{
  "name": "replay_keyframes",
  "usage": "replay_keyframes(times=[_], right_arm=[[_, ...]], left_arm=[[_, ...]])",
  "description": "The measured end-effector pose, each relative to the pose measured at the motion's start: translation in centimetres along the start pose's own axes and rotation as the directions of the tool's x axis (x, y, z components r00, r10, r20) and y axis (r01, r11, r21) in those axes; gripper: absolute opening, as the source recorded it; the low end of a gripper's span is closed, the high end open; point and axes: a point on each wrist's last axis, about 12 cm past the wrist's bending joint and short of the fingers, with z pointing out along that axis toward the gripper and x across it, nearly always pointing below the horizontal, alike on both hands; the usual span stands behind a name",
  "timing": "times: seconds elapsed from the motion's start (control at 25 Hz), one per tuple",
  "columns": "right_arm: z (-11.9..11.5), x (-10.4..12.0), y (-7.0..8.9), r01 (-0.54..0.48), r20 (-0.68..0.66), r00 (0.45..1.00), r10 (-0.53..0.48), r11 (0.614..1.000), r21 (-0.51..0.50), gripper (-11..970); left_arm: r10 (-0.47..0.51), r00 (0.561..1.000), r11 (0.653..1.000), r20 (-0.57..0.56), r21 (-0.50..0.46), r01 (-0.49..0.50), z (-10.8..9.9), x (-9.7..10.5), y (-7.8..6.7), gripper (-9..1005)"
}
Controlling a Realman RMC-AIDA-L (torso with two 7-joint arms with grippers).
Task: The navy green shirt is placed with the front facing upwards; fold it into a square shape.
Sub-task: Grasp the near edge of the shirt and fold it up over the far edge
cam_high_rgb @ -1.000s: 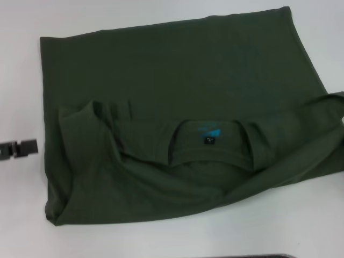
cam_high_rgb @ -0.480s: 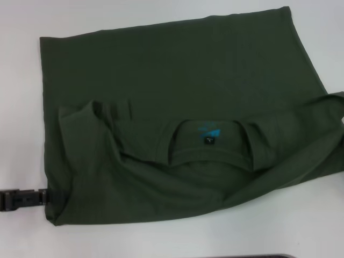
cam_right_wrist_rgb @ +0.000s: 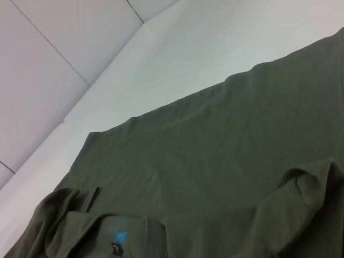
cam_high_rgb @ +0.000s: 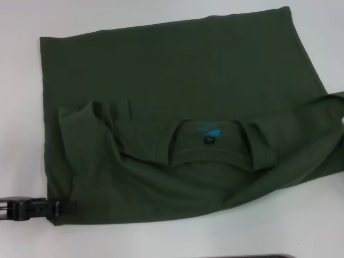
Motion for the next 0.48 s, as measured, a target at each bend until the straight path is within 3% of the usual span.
replay_keyframes(times=[0.48], right_arm=[[-0.04, -0.02, 0.1, -0.001, 0.005, 1.0, 0.001, 1.0, -0.008, 44]], left_arm=[[0.033, 0.999, 0.999, -0.035, -0.007, -0.033, 0.44, -0.35, -0.06, 950]])
